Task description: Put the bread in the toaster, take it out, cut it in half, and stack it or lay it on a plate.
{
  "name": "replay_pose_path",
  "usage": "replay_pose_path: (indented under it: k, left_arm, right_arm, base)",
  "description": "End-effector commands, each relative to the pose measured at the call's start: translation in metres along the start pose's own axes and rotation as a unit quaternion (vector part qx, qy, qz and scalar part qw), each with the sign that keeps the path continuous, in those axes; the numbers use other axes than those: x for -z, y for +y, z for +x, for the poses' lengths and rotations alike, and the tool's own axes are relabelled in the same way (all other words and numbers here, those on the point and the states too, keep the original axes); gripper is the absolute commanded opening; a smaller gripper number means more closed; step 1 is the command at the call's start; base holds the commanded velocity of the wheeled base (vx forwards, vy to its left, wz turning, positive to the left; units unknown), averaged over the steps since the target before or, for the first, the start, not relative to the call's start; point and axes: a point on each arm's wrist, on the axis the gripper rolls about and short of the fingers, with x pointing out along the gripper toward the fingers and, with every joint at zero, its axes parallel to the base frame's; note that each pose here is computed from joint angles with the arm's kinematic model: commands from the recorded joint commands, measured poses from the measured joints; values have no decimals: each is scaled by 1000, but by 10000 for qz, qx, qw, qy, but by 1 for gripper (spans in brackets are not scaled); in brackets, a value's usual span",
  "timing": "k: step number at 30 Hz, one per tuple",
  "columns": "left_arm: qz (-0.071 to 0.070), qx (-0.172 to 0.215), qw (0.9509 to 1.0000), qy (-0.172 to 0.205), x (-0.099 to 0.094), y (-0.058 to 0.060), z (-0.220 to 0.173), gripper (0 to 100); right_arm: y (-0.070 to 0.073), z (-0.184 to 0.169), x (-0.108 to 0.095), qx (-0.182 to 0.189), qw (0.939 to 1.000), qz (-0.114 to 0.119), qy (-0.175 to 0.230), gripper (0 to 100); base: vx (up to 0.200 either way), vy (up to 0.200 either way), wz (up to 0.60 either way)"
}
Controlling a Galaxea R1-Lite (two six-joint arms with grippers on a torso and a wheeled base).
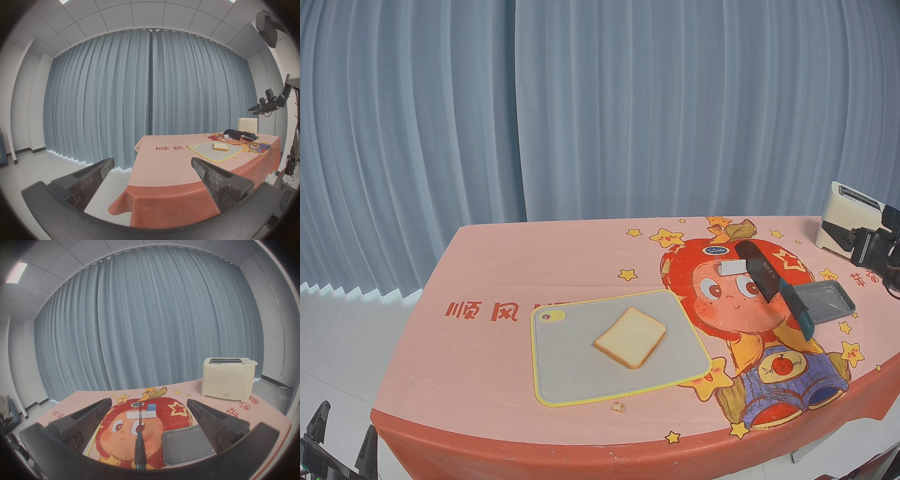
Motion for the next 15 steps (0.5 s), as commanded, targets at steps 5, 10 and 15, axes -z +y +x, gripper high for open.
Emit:
replay_pose_path:
  k: [5,10,15]
  left_arm:
    - [-2,-3,10000,75,5,0,1,100]
    - [-2,-3,10000,75,5,0,1,100]
    - [-2,-3,10000,75,5,0,1,100]
  right_arm:
    - [5,6,13,-136,9995,-35,273,100]
    - [6,10,19,-152,9991,-41,397,100]
    - [6,12,23,-155,9986,-35,497,100]
  base:
    - [0,0,0]
    - [0,0,0]
    - [0,0,0]
